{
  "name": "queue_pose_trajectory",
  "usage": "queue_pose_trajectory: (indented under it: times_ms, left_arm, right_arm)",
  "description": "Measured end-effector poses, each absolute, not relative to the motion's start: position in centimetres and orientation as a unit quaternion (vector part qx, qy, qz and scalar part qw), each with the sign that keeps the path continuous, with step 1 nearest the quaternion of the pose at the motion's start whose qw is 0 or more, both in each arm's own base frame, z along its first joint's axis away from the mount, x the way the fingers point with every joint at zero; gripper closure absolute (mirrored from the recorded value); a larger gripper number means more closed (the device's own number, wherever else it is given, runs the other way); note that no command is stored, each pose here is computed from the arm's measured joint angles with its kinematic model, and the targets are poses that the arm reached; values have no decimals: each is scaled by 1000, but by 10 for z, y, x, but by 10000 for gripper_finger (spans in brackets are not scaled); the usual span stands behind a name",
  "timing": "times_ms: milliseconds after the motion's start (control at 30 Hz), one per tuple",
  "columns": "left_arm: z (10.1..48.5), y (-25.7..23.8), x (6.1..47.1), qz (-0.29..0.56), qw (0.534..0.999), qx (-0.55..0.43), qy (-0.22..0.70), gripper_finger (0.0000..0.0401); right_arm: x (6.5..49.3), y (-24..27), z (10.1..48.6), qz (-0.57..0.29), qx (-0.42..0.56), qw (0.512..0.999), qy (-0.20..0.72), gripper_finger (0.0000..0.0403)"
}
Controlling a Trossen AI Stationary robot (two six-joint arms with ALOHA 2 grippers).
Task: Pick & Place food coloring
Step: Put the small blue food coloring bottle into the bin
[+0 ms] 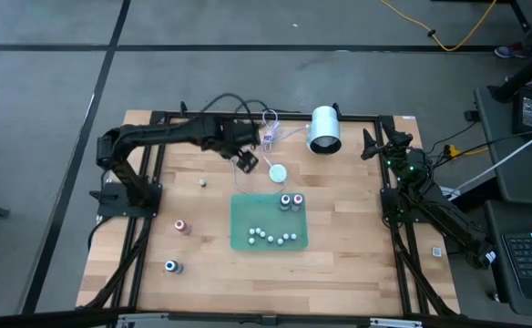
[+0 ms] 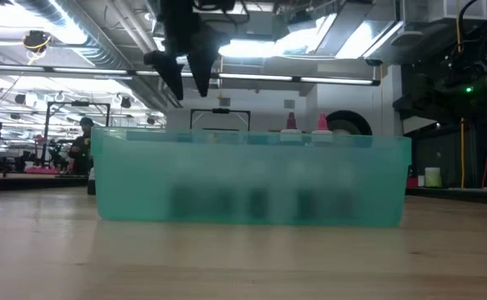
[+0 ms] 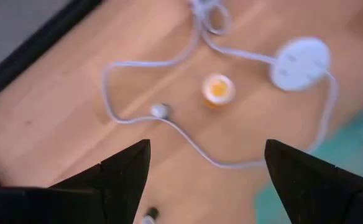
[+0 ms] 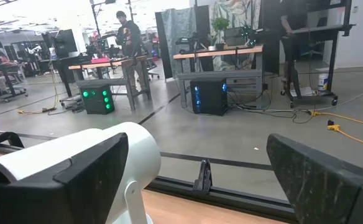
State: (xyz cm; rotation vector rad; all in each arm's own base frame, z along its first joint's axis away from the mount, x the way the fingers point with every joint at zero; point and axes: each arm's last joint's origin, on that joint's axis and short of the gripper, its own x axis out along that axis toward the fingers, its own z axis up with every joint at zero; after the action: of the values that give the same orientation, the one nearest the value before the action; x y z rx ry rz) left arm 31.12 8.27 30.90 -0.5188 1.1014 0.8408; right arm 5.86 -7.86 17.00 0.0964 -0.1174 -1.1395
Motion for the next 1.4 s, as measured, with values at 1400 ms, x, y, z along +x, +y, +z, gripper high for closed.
queue_pose_trajectory:
  times_ms: [1400]
  left_arm:
    - [194, 157, 301, 466, 636, -331, 519, 93]
  right_arm:
    - [59, -79, 170, -539, 46, 839, -56, 19]
